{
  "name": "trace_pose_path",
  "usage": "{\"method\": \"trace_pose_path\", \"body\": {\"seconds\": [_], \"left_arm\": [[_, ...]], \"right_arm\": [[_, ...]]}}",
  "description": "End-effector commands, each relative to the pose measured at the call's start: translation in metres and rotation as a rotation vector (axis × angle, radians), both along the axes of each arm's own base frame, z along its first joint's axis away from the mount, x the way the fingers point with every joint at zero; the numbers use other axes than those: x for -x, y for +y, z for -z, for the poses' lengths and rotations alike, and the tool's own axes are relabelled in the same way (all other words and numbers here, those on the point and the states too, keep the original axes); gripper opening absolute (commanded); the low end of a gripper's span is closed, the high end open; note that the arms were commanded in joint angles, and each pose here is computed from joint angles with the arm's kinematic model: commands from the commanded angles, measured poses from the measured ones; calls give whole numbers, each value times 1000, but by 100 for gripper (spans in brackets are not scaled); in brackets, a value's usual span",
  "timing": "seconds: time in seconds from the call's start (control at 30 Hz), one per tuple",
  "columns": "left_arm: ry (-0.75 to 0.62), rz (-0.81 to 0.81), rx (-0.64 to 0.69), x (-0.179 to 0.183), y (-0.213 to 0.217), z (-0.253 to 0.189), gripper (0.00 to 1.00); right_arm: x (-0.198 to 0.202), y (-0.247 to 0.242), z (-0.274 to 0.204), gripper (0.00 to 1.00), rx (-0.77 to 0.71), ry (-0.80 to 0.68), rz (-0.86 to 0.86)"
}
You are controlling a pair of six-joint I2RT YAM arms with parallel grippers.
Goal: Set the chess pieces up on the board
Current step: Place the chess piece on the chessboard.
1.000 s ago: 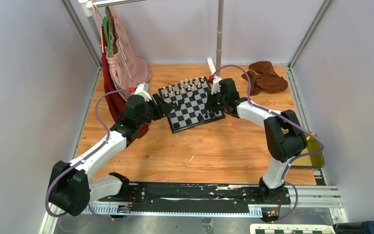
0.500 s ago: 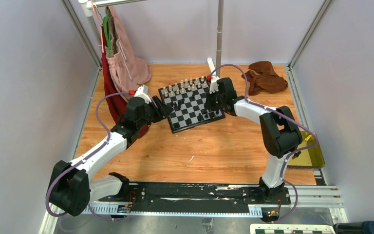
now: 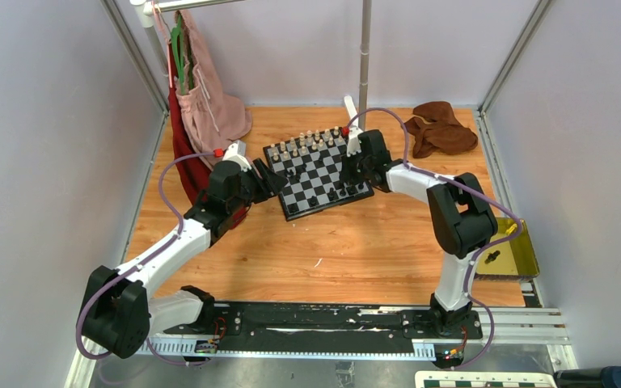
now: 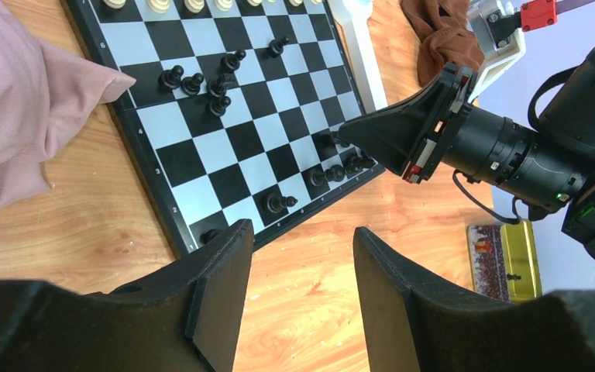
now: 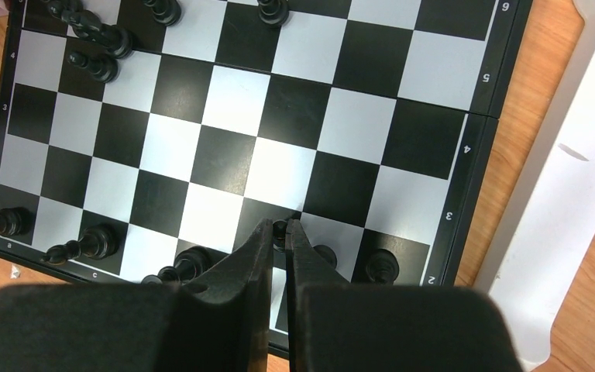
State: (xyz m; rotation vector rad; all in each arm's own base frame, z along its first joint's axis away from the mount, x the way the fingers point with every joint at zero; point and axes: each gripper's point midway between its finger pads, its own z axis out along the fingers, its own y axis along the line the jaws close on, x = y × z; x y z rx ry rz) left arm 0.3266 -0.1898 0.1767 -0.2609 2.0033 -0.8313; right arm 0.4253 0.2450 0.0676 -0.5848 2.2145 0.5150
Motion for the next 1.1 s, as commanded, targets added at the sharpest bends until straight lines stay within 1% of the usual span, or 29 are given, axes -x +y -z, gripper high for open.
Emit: {"method": "trace_pose_path", "body": {"seconds": [0.0,0.6,0.7,0.9,1.07], "left_arm": [[-17,-16,-2,-6,3,-2,56],[-15,-18,10,-4,3,0,57],[-12,-16,11,-4,3,1,57],[-10,-14,15,-3,2,1,57],[-10,-13,17,-2,2,1,58]], "right_arm": [[-7,6,-1,0,13,-20,-15],[3,19,4,2,37,-10,-63],[5,19,7,4,42,-2,-65],[8,17,10,12,50,4,-59],[10,15,12,15,54,13,-52]]}}
